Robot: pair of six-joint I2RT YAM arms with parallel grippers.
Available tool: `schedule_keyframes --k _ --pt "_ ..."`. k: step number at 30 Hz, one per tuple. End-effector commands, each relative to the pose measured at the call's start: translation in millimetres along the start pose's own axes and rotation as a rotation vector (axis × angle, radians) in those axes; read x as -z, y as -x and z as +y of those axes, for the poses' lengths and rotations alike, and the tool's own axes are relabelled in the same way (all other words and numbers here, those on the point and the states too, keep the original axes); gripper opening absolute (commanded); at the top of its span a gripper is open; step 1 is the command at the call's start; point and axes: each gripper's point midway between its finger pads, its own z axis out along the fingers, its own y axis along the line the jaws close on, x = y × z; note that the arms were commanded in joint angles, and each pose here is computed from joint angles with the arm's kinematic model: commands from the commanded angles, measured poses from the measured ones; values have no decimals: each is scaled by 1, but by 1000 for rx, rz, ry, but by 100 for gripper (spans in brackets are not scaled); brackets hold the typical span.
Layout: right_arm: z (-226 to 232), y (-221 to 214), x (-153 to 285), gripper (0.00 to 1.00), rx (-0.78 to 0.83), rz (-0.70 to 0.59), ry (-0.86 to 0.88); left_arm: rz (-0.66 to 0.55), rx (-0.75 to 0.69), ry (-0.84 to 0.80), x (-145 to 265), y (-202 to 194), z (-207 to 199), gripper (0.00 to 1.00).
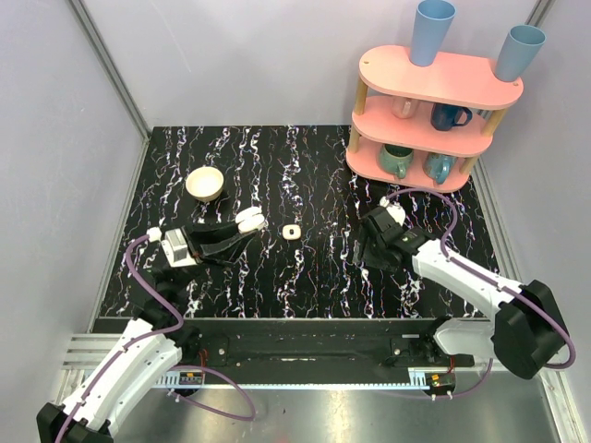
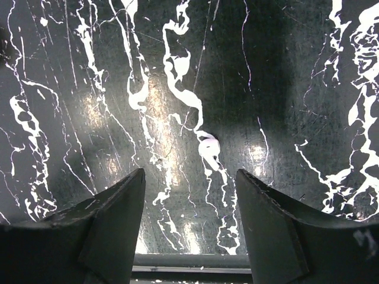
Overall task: Insert the wireless bluetooth earbuds into the charging case
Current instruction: Move the left earbud to the center of the board.
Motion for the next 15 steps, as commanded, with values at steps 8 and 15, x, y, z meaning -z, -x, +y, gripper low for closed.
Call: schedule_keyframes --k 8,15 --pt "-7 1 -23 63 -38 -20 -59 -30 -12 -11 -4 11 -2 0" --pt "-10 -5 -33 56 -21 3 -84 -37 -18 -3 -3 12 -1 0"
